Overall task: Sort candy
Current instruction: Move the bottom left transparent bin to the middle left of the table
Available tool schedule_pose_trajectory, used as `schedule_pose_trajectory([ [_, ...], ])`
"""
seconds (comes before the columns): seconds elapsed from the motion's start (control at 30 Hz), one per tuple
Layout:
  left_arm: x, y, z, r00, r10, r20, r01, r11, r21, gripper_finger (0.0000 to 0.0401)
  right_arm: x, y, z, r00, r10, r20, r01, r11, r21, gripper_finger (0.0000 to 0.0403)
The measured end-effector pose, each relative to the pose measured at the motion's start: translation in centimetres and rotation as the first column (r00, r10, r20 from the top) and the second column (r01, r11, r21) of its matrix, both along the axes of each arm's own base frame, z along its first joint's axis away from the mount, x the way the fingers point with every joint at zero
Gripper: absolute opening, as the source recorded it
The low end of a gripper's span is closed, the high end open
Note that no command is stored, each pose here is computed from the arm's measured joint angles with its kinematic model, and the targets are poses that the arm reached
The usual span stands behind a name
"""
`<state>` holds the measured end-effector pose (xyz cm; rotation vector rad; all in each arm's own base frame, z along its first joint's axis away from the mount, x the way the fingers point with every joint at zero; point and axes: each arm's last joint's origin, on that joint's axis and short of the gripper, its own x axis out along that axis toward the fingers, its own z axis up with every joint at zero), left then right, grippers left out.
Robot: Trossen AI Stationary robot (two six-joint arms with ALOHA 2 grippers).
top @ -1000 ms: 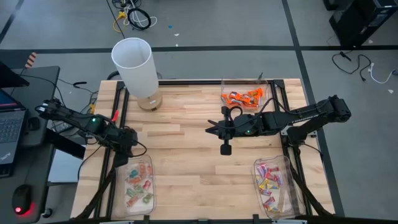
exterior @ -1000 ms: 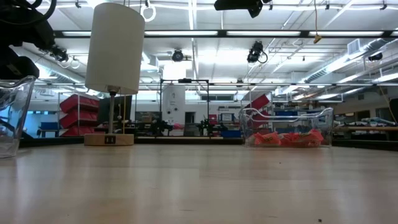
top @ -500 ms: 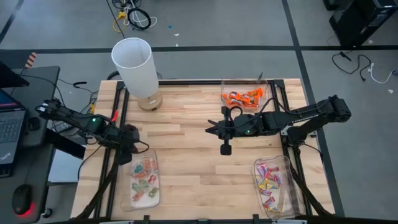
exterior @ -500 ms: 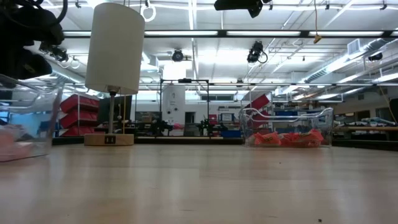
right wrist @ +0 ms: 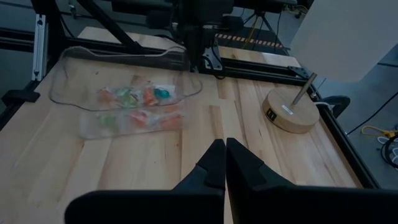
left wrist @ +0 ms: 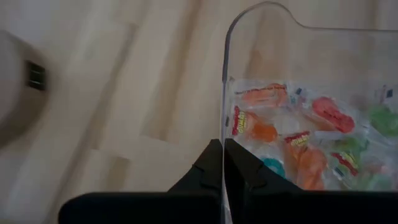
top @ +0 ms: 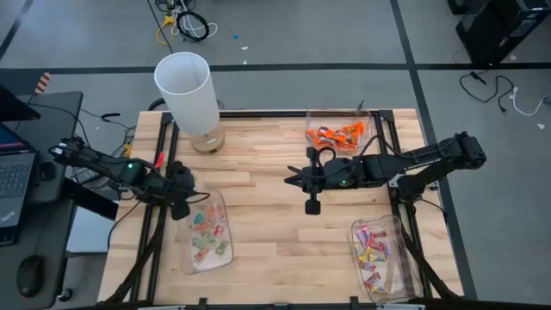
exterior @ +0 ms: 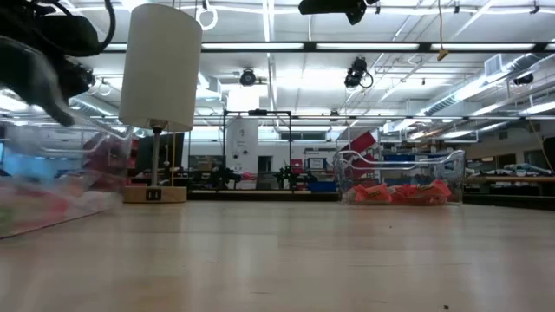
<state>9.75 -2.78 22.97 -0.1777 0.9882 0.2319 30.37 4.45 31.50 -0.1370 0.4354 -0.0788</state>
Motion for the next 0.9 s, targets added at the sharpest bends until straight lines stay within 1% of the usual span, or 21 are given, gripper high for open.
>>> schedule_pose_trajectory([
  [0.07,0.0,0.1,0.0,1.0,0.026,0.011,-0.026,0.999,0.021,0.0006,0.0,0.0,0.0,1.0,0.0,0.0,0.0,1.0,0.0,0.0001],
  [0.2,0.3,0.2,0.1,0.998,0.058,0.03,-0.059,0.998,0.012,0.0006,0.0,0.0,0.0,1.0,0.0,0.0,0.0,1.0,0.0,0.0001],
  [0.33,1.0,0.1,0.3,0.993,0.076,0.088,-0.079,0.997,0.027,0.0006,0.0,0.0,0.0,1.0,-0.001,0.0,0.001,1.0,0.002,0.0001],
  [0.6,2.5,-0.1,0.2,0.983,0.112,0.143,-0.131,0.983,0.128,0.0006,0.0,0.0,0.0,1.0,-0.003,0.001,0.003,1.0,0.007,0.0001],
  [0.8,3.9,-0.3,-0.2,0.98,0.121,0.159,-0.158,0.956,0.247,0.0006,0.0,0.0,0.0,1.0,-0.004,0.001,0.004,1.0,0.009,0.0001],
  [0.9,4.4,-0.4,-0.4,0.982,0.11,0.155,-0.151,0.947,0.283,0.0006,0.0,0.0,0.0,1.0,-0.006,0.0,0.006,1.0,0.013,0.0001],
])
